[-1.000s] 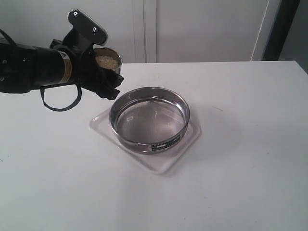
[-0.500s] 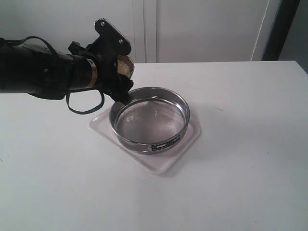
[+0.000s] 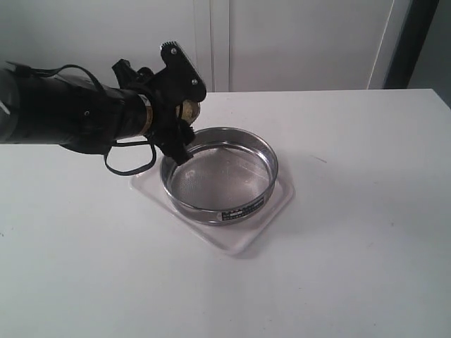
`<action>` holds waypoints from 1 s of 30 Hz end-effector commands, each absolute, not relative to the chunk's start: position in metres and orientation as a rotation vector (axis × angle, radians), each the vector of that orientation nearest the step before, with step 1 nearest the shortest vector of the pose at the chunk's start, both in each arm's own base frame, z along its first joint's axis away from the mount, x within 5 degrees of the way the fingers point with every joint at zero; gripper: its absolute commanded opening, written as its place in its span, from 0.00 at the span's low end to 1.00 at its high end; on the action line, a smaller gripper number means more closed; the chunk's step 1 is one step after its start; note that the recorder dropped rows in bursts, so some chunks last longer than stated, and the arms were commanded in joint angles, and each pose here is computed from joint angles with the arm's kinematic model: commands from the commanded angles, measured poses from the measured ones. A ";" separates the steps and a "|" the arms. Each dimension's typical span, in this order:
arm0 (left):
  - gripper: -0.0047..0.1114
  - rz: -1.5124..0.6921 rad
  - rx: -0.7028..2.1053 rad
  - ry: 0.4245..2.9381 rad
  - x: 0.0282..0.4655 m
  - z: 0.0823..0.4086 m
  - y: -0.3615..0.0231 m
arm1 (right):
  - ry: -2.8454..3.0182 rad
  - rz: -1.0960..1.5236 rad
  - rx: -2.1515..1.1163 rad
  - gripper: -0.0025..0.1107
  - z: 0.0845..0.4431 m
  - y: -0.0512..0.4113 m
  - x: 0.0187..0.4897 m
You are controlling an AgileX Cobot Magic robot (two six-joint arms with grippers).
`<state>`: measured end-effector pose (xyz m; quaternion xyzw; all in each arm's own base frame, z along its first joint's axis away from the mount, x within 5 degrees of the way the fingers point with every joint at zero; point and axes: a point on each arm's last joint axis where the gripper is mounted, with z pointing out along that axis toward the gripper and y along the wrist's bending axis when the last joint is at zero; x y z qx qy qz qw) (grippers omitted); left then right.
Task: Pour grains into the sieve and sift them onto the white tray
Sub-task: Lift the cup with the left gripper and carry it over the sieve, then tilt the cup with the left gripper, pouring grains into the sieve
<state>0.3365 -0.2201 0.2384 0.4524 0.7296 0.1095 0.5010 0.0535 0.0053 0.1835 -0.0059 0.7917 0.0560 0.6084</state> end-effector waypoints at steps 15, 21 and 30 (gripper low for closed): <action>0.04 0.486 1.263 1.677 0.339 0.236 -0.244 | 1.821 0.132 -0.013 0.02 0.183 0.005 0.053; 0.04 0.564 1.404 1.743 0.343 0.228 -0.244 | 1.821 0.132 -0.013 0.02 0.183 0.005 0.053; 0.04 0.530 1.499 1.751 0.341 0.225 -0.248 | 1.821 0.132 -0.013 0.02 0.183 0.005 0.053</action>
